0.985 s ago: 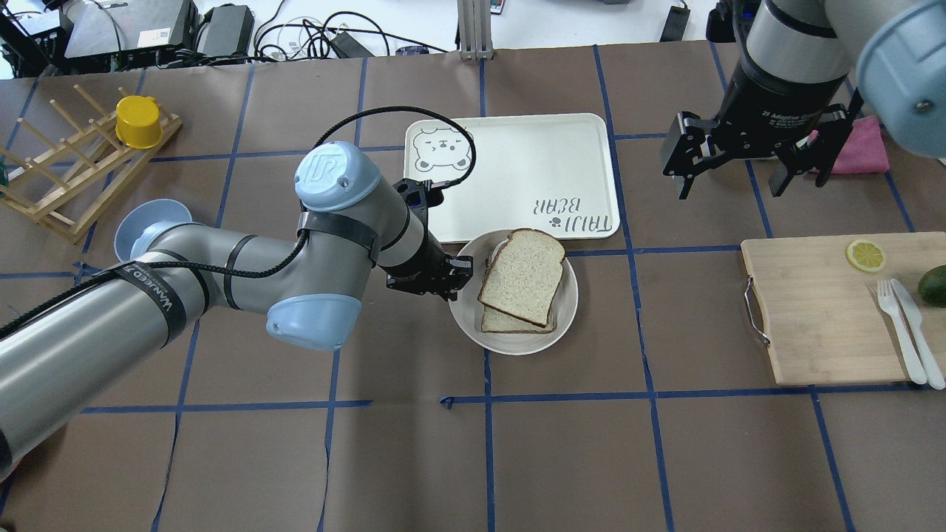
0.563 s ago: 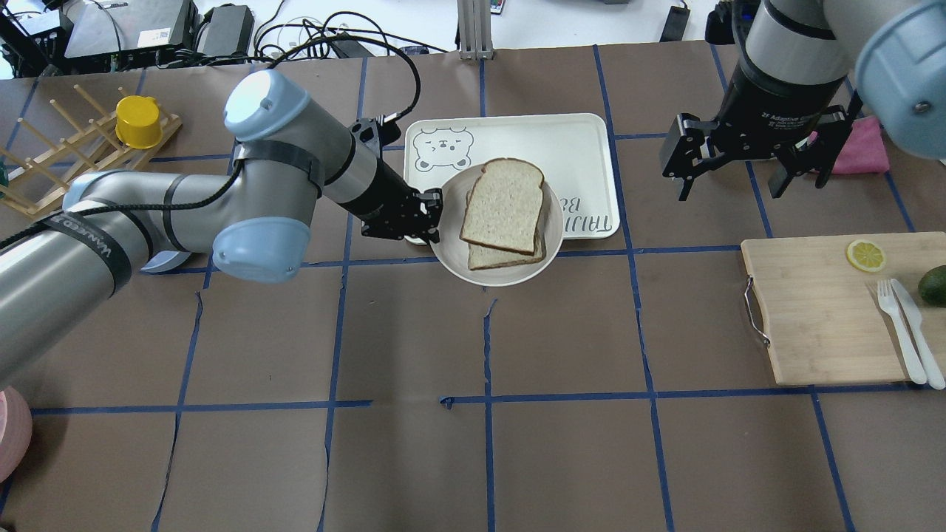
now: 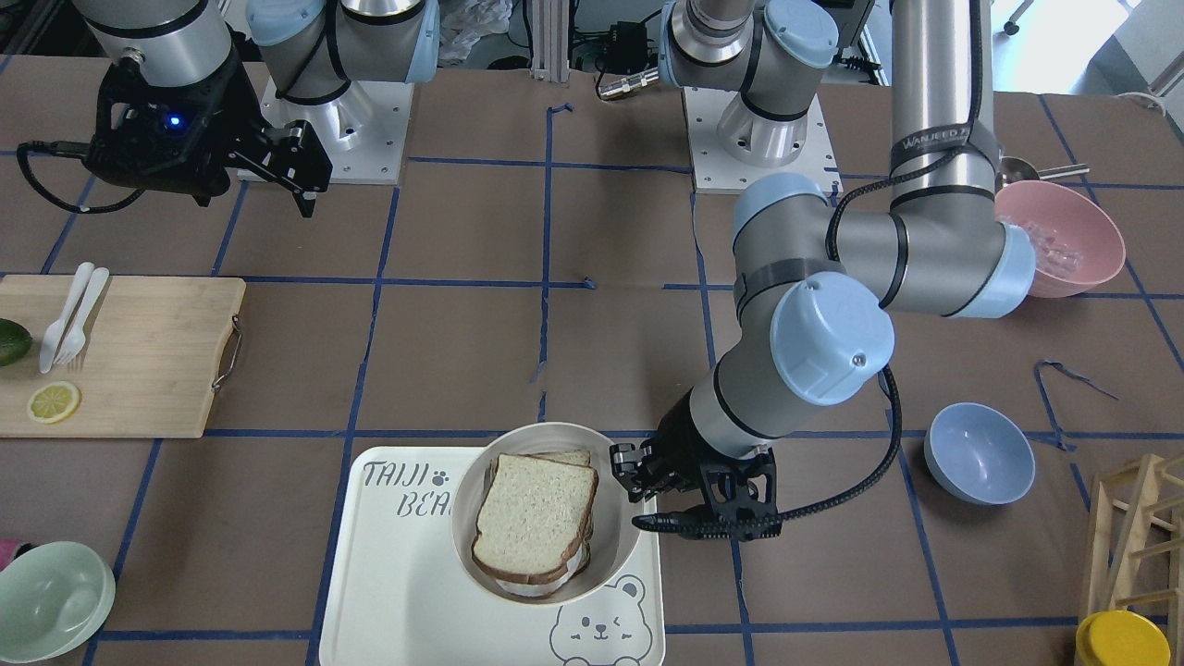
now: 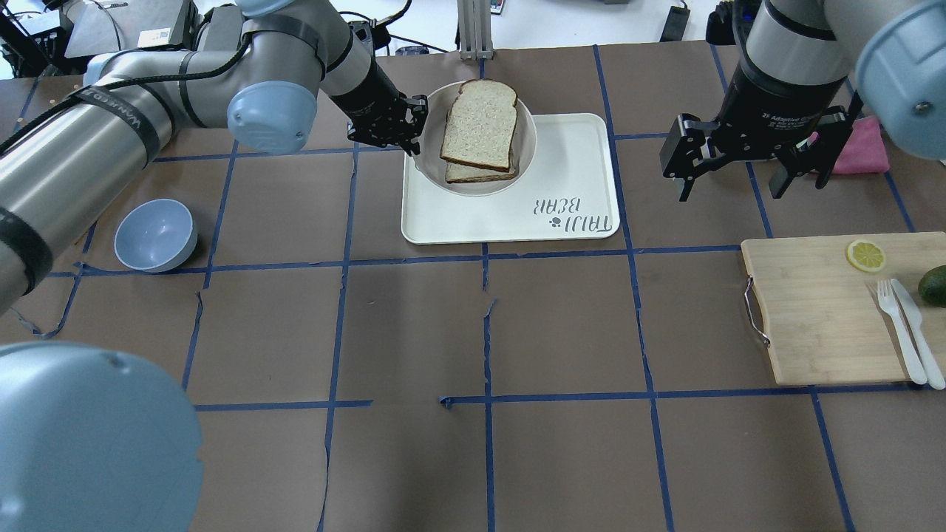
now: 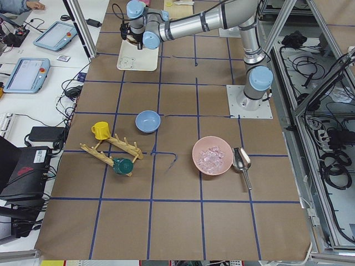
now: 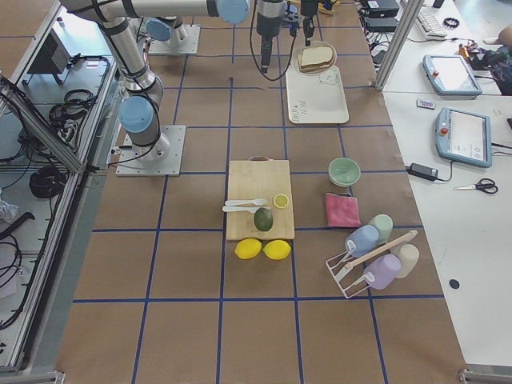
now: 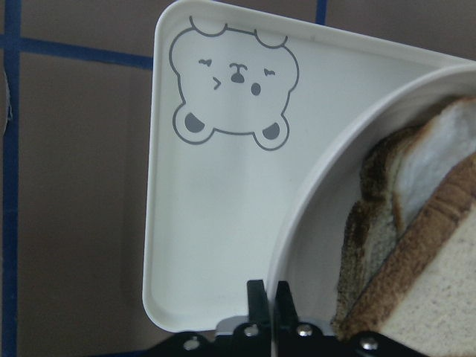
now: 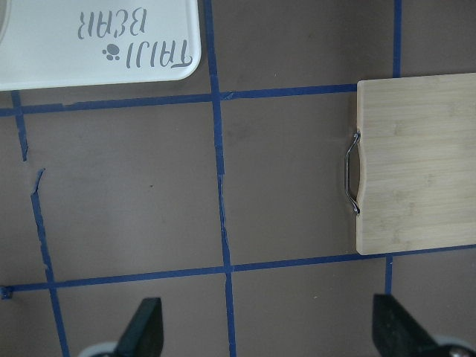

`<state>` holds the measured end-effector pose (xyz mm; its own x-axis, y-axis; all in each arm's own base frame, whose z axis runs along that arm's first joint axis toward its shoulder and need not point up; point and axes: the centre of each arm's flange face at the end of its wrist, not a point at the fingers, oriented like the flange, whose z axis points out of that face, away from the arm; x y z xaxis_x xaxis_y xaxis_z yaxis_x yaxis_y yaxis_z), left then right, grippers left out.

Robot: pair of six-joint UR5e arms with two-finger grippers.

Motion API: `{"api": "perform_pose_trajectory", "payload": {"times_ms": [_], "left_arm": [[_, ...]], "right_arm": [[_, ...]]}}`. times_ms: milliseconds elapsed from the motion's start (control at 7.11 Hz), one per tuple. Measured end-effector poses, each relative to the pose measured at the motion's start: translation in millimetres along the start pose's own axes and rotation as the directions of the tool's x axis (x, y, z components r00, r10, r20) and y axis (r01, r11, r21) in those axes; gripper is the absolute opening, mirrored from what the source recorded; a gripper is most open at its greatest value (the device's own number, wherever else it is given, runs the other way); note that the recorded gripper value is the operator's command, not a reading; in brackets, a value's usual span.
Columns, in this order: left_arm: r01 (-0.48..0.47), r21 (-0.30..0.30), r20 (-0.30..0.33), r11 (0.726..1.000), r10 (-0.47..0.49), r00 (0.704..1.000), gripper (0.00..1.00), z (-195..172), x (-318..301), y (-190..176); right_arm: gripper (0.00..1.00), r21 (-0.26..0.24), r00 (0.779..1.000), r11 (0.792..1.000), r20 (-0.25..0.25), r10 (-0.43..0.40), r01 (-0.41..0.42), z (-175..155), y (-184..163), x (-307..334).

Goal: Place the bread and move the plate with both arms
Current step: 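Slide the plate with the left gripper onto the bear-printed tray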

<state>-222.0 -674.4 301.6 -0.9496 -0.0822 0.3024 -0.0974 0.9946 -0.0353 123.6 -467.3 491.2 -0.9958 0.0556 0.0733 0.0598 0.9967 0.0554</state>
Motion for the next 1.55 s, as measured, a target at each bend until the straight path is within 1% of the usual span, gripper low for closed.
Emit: {"api": "perform_pose_trajectory", "payload": {"times_ms": [141, 422, 704, 1126, 1266, 1407, 1548], "left_arm": [[0.010, -0.017, 0.003, 1.000, -0.010, 1.000, 0.00, 24, -4, -16], [0.024, -0.054, -0.003, 0.998, -0.024, 1.000, 0.00, 66, -6, -25], [0.042, -0.074, -0.001, 0.996, -0.042, 0.999, 0.00, 84, -4, -20], [0.047, -0.103, -0.019, 0.994, -0.049, 0.999, 0.00, 100, -3, -15], [0.045, -0.107, -0.020, 0.993, -0.048, 0.999, 0.06, 102, -2, -14], [0.045, -0.114, -0.019, 0.992, -0.048, 0.999, 0.29, 105, -2, -11], [0.047, -0.122, -0.017, 0.991, -0.050, 0.999, 0.99, 108, -3, -8]], "right_arm": [[1.00, 0.001, 1.000, 1.000, 0.000, 0.000, 0.000, 0, 0, 0], [1.00, 0.002, 1.000, 1.000, -0.001, 0.001, -0.001, 0, 0, 0], [1.00, 0.002, 1.000, 1.000, 0.000, 0.000, 0.000, 0, 0, 0], [1.00, 0.002, 1.000, 1.000, 0.000, -0.001, 0.001, 0, 0, 0], [1.00, 0.002, 1.000, 1.000, 0.000, -0.001, 0.001, 0, 0, 0], [1.00, 0.002, 1.000, 1.000, 0.000, -0.001, 0.001, 0, 0, 0], [1.00, 0.001, 1.000, 1.000, -0.001, -0.001, 0.001, 0, 0, 0]]}}
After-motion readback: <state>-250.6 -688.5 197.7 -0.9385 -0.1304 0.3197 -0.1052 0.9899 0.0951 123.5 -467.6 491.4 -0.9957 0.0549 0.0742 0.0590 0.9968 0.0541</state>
